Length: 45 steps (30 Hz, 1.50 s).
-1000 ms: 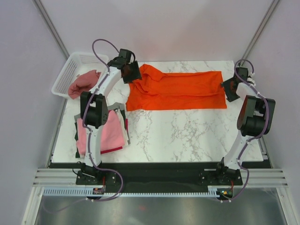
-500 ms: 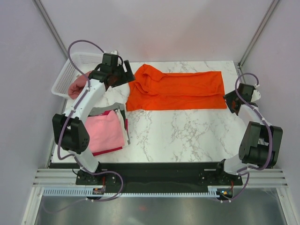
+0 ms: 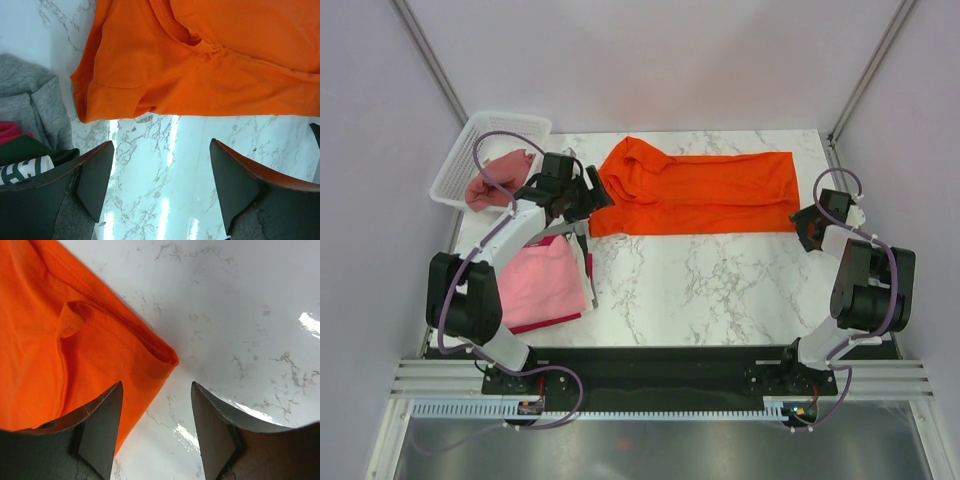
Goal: Fold and stack the t-shirts
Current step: Fold the tshirt
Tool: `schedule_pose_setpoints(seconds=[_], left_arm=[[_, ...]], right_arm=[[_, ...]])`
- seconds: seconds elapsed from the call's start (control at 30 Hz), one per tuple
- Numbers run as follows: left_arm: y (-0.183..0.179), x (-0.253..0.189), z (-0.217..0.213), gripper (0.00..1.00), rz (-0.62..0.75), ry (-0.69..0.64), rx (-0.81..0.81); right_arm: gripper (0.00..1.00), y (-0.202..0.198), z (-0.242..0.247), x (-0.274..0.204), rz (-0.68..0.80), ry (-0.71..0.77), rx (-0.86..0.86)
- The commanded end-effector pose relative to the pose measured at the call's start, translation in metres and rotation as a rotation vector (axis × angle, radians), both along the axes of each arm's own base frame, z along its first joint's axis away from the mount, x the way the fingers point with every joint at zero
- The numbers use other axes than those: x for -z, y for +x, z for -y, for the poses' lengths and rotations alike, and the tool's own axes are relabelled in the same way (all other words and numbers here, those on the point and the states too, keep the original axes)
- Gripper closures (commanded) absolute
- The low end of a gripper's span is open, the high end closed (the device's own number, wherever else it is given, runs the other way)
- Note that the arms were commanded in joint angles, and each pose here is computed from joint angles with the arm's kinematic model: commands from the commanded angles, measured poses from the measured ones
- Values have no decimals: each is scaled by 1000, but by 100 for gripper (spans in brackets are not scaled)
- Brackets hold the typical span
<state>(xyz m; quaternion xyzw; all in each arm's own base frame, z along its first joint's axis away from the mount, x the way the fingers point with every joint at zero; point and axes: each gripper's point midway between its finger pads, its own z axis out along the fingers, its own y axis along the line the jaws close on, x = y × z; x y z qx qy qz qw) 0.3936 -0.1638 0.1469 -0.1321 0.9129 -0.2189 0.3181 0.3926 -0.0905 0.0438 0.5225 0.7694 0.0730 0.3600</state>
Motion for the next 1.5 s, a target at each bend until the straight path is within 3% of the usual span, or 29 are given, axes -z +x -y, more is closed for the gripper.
schedule_pose_setpoints(seconds=[0.0, 0.13, 0.2, 0.27, 0.3, 0.53, 0.77, 0.93, 1.07, 1.2, 1.47], left_arm=[[6, -21, 10, 16, 68, -91, -18], [0, -6, 15, 16, 32, -107, 2], [-3, -1, 17, 16, 12, -120, 8], [-6, 8, 19, 17, -10, -114, 10], [-8, 14, 19, 17, -22, -109, 5], [-4, 44, 29, 22, -66, -36, 3], [1, 72, 45, 42, -124, 51, 87], [-3, 86, 52, 43, -148, 77, 116], [1, 95, 37, 50, -161, 168, 66], [-3, 93, 20, 46, -152, 243, 42], [-2, 95, 22, 49, -152, 262, 88]], right_arm=[[36, 19, 10, 1, 52, 2, 56], [48, 26, 12, 9, 53, 15, 69], [68, 28, 13, 10, 52, 19, 76], [95, 27, 15, 9, 47, 18, 87], [100, 24, 18, 5, 55, 14, 100], [100, 2, 55, -19, 77, -44, 200], [100, 8, 57, -14, 68, -11, 189], [100, 11, 54, -5, 53, 17, 180], [100, 12, 51, -1, 48, 34, 168], [100, 11, 52, 1, 45, 33, 169], [100, 12, 50, 5, 37, 46, 160]])
